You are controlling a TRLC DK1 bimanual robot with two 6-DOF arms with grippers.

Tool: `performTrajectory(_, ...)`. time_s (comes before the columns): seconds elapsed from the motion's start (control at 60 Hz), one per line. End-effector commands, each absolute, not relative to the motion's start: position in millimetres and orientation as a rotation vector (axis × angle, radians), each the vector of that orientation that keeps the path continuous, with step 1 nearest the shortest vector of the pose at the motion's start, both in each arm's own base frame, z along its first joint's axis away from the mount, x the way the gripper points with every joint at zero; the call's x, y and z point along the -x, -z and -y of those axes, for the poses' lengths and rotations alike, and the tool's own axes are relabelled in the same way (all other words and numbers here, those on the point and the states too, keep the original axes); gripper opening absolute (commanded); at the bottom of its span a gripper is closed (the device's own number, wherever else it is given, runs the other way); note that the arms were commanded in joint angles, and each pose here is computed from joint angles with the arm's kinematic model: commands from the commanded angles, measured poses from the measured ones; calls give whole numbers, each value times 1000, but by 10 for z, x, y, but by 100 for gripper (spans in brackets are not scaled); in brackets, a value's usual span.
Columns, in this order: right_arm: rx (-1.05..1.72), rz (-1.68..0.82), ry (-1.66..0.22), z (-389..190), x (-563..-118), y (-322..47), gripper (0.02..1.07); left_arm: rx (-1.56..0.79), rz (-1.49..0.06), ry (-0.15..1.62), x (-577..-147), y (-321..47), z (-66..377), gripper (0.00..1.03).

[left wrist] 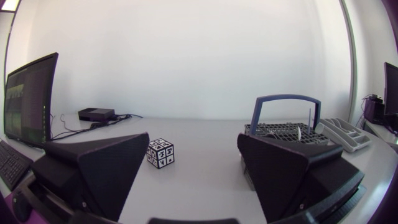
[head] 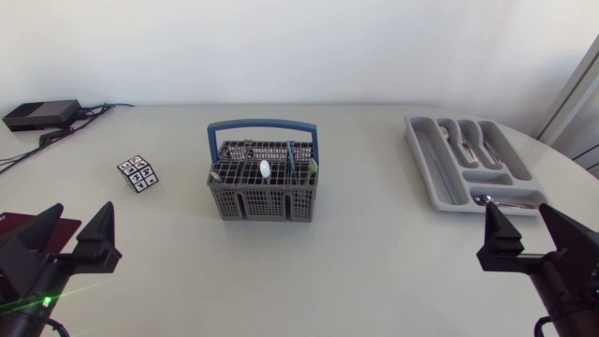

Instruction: Transfer all utensils from the basket to the drawer tray.

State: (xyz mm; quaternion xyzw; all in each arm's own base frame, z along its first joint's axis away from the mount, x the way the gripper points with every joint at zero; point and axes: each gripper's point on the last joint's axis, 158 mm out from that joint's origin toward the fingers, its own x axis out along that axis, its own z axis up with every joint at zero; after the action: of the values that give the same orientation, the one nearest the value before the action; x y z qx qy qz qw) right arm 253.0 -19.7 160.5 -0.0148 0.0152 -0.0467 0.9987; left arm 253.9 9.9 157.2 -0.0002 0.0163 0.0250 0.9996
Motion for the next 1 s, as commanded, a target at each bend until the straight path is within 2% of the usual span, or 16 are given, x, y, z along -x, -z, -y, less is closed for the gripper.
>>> performTrajectory(0.0,16,-47,79,161,-2538,-1510,103,20,-72,-47,-2548,-1374,-85,99)
performTrajectory(0.567,22,-35,77,156,-2536,-1552,103,26,-56,-53,-2540,-1462,-101,99)
performTrajectory(0.983,23,-27,30,26,-2562,-1797,103,13,-26,-40,-2579,-1803,-69,99)
